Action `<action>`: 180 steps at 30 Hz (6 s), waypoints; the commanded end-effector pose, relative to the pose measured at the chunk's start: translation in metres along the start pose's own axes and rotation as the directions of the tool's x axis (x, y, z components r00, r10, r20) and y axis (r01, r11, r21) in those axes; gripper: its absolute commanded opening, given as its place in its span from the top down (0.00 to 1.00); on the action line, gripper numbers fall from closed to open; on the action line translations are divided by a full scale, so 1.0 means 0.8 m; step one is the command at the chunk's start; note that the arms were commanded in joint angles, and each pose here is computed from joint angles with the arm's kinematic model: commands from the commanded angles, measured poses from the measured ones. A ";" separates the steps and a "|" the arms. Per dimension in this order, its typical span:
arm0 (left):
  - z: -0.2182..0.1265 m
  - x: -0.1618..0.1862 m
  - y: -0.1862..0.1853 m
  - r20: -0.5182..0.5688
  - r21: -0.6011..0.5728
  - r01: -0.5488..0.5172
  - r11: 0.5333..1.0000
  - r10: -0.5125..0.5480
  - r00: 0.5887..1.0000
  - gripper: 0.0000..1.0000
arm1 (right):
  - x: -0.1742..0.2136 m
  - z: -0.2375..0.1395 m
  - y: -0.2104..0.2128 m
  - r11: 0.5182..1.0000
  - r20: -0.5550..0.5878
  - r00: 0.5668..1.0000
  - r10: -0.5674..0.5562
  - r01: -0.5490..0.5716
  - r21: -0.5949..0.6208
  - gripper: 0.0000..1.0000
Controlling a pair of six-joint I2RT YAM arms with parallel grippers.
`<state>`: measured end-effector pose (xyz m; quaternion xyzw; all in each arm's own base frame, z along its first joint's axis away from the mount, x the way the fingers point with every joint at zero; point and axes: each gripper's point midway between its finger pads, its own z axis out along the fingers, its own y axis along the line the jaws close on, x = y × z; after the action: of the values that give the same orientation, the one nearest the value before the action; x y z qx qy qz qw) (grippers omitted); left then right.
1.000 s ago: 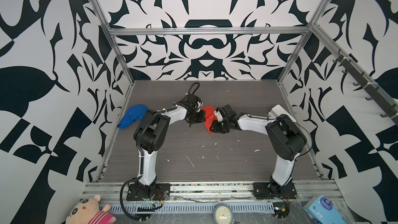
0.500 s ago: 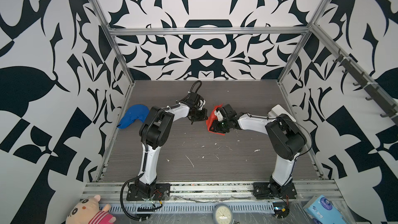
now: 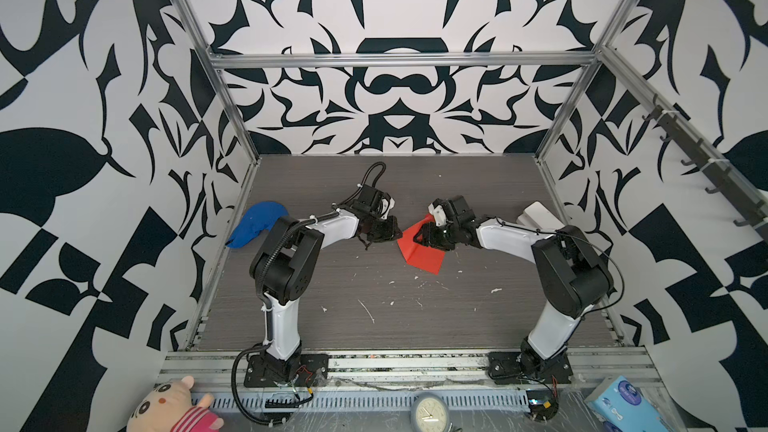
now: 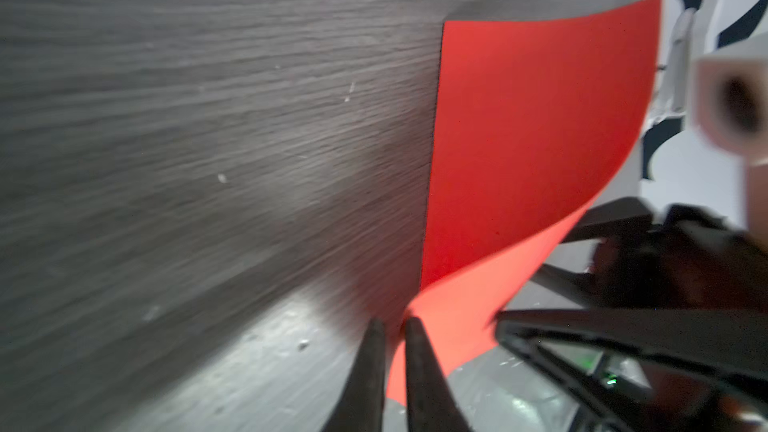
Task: Fold a paper plane with a square sheet of paper (pick it up from the middle)
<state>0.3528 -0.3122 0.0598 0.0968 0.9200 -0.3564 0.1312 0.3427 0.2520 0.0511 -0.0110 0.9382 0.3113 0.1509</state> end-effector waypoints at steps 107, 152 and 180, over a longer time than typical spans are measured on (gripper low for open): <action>-0.035 0.074 0.100 0.322 -0.045 0.828 0.559 -0.776 0.542 0.75 | 0.027 -0.010 0.070 0.965 0.009 0.987 0.159 -0.154 -0.211 0.46; -0.058 0.027 0.150 0.240 -0.119 0.731 0.671 -0.695 0.677 0.76 | 0.036 0.035 0.114 0.914 -0.116 0.977 0.182 -0.211 -0.347 0.75; -0.061 0.023 0.143 0.229 -0.109 0.723 0.682 -0.690 0.686 0.77 | -0.004 0.101 0.138 0.941 -0.054 0.984 0.171 -0.179 -0.287 1.00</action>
<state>0.3630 -0.1982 0.0268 -0.3030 0.8958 -0.3135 0.0858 0.3426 0.3783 0.0346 0.0619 0.8893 0.4473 0.0730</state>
